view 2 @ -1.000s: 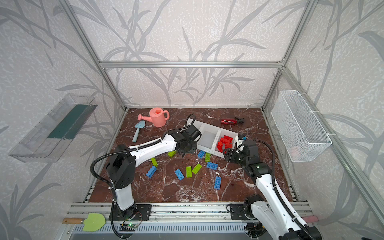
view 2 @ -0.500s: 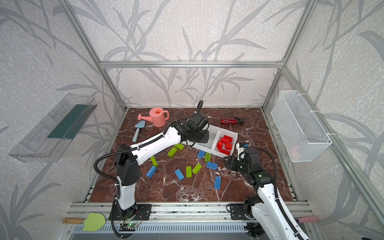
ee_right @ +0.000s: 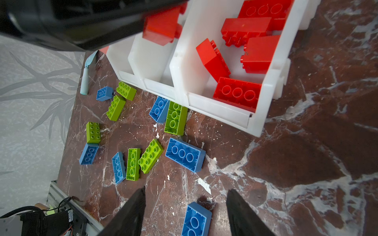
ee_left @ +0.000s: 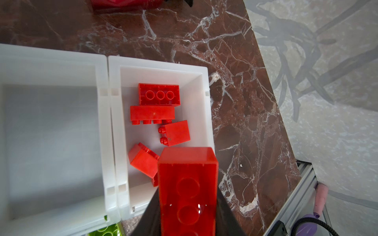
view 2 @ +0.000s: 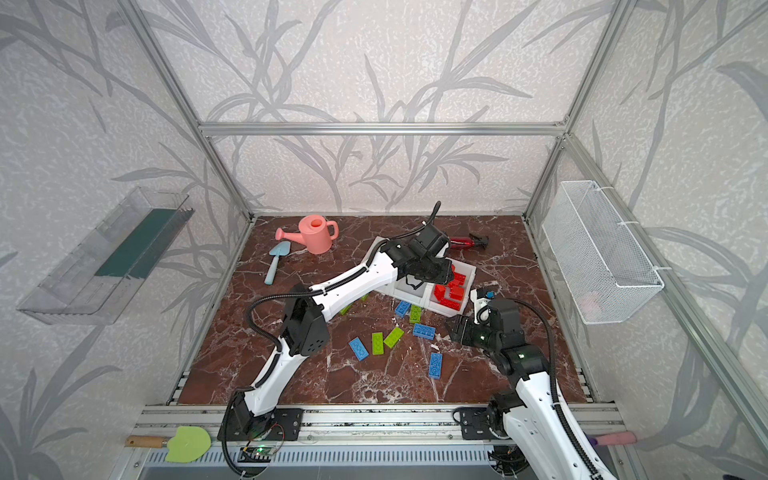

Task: Sort the legos into containers by color
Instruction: 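Lift the red brick and carry it over the compartment with the left gripper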

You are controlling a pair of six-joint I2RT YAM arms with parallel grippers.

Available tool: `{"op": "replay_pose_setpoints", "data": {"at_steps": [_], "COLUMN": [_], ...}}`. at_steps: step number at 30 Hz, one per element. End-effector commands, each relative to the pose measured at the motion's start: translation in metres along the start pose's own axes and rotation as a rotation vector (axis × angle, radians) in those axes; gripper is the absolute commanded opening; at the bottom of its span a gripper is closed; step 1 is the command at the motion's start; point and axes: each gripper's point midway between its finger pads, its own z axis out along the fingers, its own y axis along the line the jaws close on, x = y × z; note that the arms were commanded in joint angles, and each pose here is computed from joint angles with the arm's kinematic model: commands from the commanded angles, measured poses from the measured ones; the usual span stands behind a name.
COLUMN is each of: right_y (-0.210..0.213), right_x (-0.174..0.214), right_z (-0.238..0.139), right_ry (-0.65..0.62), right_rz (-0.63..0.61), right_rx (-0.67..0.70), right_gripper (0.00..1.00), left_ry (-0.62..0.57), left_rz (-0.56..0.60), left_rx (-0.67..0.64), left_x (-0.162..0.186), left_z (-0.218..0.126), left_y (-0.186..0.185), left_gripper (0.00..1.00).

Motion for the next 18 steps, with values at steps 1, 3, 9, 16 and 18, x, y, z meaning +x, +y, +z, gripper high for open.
{"op": "replay_pose_setpoints", "data": {"at_steps": [1,3,9,16,18], "right_y": [0.001,0.002,0.001,0.002,0.002], "right_x": [0.010,0.011,0.014,0.012,0.013], "right_z": [0.000,0.000,0.001,0.001,0.000], "right_ry": [0.034,0.037,0.042,0.033,0.033], "right_rz": [-0.004,-0.008,-0.008,-0.022,-0.027], "right_rx": [-0.013,-0.013,-0.006,-0.006,-0.007], "right_gripper": [0.64,0.64,0.63,0.63,0.63], "left_ry": [0.012,0.018,0.024,0.027,0.027], "left_rz": [0.028,0.024,0.010,-0.009,-0.007], "left_rx": [0.083,0.092,0.124,0.125,0.123], "left_x": [-0.003,-0.004,-0.009,-0.010,-0.010], "left_z": [0.012,0.020,0.041,0.052,0.053], "left_y": [-0.016,-0.018,-0.018,-0.009,-0.009], "left_gripper": [0.31,0.31,0.32,0.34,0.35]}}
